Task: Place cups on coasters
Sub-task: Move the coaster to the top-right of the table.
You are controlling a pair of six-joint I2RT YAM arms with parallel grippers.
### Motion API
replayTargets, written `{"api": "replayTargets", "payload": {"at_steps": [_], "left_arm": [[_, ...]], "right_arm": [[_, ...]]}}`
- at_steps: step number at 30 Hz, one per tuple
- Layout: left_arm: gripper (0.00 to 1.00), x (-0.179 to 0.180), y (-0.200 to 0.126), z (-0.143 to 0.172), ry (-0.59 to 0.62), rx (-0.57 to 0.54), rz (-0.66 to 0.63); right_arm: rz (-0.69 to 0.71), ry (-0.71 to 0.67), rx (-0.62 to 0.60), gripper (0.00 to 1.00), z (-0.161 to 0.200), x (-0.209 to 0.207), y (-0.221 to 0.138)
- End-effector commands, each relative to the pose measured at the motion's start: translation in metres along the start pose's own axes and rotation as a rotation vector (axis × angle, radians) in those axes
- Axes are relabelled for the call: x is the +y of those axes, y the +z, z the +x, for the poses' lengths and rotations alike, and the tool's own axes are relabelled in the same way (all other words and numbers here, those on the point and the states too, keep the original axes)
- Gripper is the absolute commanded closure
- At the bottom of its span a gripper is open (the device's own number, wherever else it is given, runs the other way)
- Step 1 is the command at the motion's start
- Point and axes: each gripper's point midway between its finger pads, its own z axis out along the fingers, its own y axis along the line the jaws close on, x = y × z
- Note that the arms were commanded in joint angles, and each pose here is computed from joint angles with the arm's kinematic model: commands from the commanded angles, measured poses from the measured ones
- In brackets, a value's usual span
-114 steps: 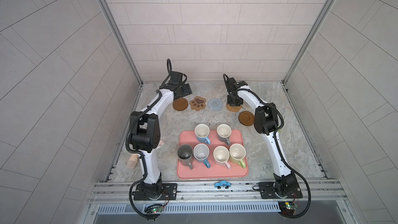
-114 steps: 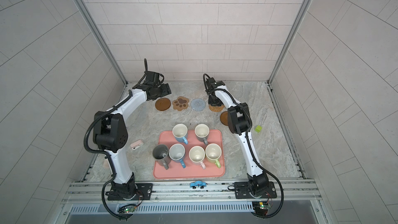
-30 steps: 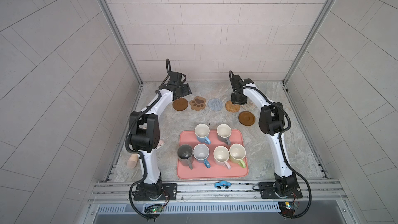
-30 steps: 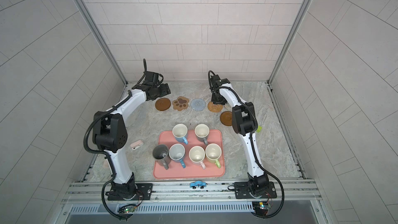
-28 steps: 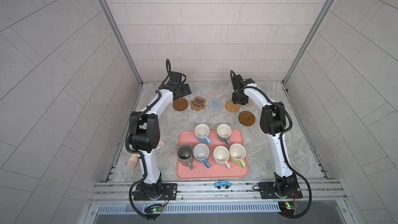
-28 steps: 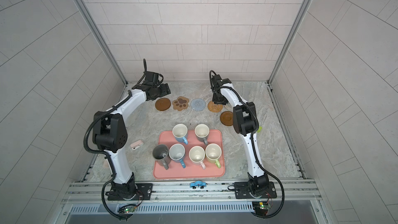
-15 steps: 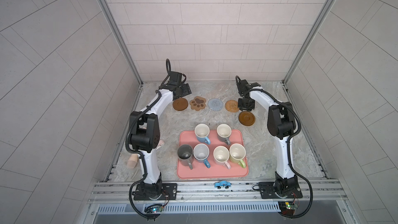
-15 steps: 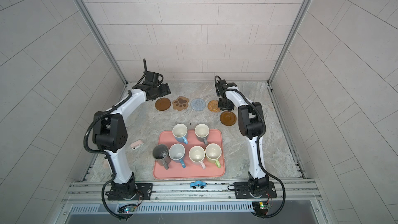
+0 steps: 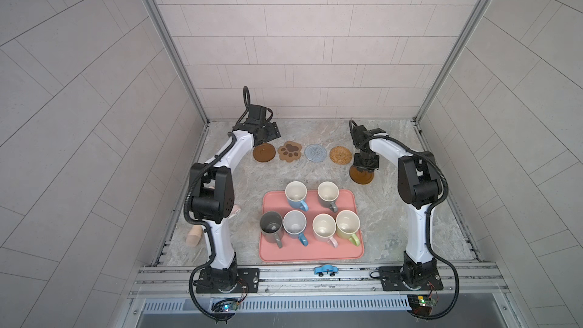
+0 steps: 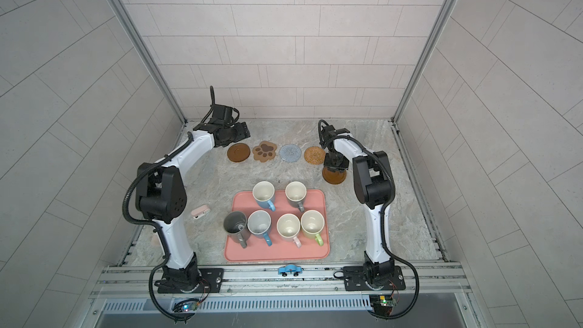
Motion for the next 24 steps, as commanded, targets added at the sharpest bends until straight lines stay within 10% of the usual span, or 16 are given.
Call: {"api": "replayTargets", "payload": {"at_steps": [1,24], "left_arm": [[0.14,-0.003,-0.014,-0.012,-0.009,-0.041,0.018],[0.14,-0.001,-0.013,-0.009,-0.014,-0.039,0.013]], "right_arm": [[0.05,0.028,-0.011,0.7,-0.001,-0.012,0.001],[0.185,0.051,0.031,0.72,-0.006,-0.048,0.021]]}}
